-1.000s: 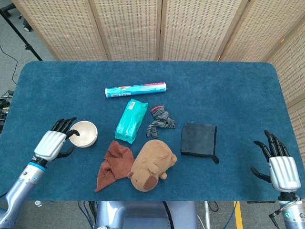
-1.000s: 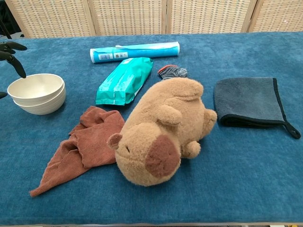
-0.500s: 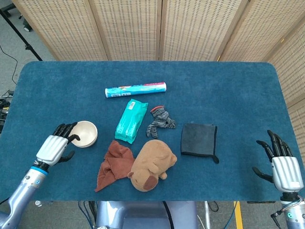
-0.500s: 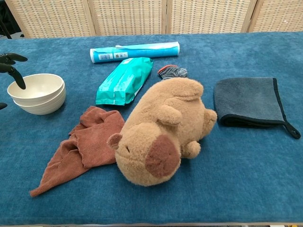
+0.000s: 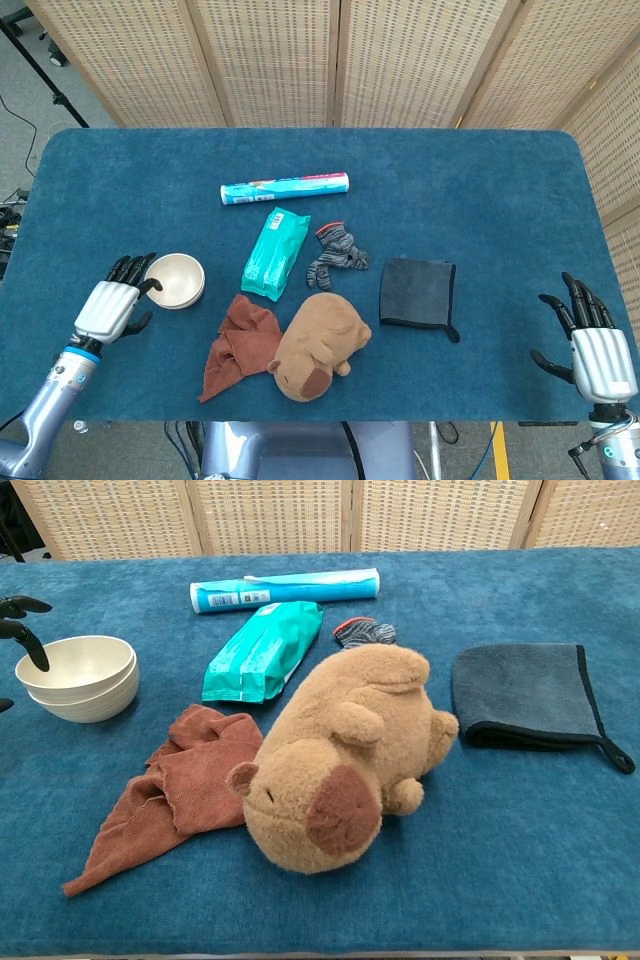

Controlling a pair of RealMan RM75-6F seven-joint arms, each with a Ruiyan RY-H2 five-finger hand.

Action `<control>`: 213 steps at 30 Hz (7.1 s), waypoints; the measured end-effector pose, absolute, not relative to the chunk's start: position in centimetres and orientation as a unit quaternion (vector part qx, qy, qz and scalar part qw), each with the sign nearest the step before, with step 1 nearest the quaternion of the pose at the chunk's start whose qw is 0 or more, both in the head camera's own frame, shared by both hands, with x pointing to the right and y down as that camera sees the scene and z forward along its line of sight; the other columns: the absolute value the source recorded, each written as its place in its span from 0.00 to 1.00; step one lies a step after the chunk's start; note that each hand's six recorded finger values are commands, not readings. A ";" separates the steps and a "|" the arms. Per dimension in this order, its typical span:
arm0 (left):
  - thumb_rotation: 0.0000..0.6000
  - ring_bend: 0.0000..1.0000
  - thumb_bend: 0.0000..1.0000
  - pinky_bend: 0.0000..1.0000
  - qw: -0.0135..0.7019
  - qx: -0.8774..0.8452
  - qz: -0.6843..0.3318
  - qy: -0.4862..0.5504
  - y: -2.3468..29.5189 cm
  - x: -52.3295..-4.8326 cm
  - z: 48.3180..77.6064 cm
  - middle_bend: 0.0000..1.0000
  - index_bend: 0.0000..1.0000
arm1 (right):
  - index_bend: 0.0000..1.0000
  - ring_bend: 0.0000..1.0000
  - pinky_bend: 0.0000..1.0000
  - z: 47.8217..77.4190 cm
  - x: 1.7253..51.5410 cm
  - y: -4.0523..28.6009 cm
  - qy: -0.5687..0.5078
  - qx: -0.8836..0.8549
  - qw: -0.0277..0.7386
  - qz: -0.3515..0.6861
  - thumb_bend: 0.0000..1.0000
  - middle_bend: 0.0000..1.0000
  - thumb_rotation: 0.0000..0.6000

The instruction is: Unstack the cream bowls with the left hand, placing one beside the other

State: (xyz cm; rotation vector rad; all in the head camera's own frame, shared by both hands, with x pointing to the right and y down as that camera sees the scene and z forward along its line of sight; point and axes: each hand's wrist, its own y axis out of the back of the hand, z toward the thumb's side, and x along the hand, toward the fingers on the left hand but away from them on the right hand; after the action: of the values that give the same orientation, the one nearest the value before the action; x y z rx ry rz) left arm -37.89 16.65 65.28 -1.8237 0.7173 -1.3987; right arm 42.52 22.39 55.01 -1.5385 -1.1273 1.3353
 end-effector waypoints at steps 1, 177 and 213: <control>1.00 0.05 0.36 0.05 0.361 -0.706 -0.542 0.279 16.6 -37.9 65.3 0.04 0.38 | 0.22 0.00 0.15 55.0 42.5 22.4 -0.445 -0.607 0.396 0.527 0.16 0.00 1.00; 1.00 0.05 0.42 0.05 0.444 -0.660 -0.545 0.265 28.2 -42.6 61.6 0.06 0.68 | 0.22 0.00 0.15 53.1 42.8 23.4 -0.462 -0.605 0.394 0.515 0.16 0.00 1.00; 1.00 0.00 0.33 0.05 0.439 -0.636 -0.510 0.377 23.1 -43.2 56.2 0.00 0.42 | 0.22 0.00 0.15 53.3 42.7 23.5 -0.462 -0.607 0.392 0.514 0.16 0.00 1.00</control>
State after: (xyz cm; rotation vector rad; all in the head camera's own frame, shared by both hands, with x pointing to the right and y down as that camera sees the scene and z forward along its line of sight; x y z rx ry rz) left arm -43.17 23.09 56.22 -1.5817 0.9364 -1.2678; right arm 42.65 23.47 53.27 -1.5407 -1.1724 1.3061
